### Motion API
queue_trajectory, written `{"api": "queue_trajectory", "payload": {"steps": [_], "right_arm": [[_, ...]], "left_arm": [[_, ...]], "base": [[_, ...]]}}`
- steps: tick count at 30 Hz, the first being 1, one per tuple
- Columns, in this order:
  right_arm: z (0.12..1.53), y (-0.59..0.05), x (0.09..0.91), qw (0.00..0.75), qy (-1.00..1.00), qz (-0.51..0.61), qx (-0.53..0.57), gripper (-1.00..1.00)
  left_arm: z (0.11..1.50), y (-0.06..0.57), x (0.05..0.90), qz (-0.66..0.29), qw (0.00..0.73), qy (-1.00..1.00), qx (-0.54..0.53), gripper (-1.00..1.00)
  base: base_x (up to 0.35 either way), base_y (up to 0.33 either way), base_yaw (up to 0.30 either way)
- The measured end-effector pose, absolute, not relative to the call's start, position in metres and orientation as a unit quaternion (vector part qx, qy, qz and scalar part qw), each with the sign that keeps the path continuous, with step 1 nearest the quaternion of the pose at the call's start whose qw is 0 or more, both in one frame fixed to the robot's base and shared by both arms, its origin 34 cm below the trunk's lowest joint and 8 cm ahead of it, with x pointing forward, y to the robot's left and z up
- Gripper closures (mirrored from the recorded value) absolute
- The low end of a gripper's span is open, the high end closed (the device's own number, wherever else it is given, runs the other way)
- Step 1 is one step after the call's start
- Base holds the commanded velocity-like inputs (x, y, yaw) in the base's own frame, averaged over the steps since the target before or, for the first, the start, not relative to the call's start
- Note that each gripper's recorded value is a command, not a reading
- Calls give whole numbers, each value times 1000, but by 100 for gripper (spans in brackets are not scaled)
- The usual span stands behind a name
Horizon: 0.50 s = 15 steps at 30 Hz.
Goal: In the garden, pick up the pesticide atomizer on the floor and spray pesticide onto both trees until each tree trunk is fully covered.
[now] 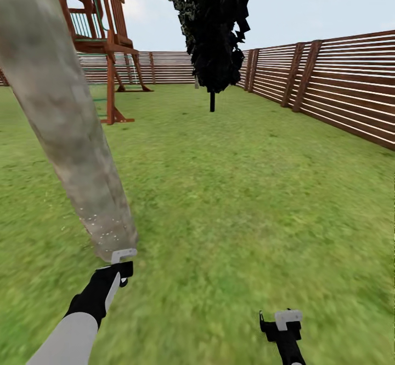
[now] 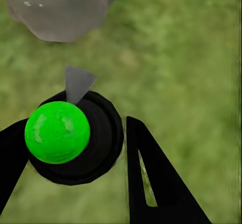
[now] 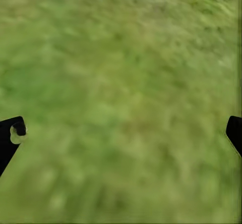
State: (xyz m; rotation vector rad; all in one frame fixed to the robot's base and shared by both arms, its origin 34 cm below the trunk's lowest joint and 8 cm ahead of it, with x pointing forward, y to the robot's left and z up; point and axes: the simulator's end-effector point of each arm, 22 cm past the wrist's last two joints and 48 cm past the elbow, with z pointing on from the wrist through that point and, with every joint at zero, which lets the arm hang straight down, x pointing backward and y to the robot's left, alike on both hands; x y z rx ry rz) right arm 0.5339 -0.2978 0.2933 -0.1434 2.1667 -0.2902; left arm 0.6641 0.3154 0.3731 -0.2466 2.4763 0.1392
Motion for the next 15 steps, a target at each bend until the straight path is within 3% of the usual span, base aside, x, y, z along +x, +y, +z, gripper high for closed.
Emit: {"api": "queue_trajectory", "payload": {"steps": [10,15], "right_arm": [[293,-298,534,458,879,-118,-58,-100],[293,-298,534,458,879,-118,-58,-100]], "left_arm": [[377,328,665,60,322,940,-98,100],[380,364,662,86,322,937,-102,100]], "base": [[115,-275,248],[114,-275,277]]}}
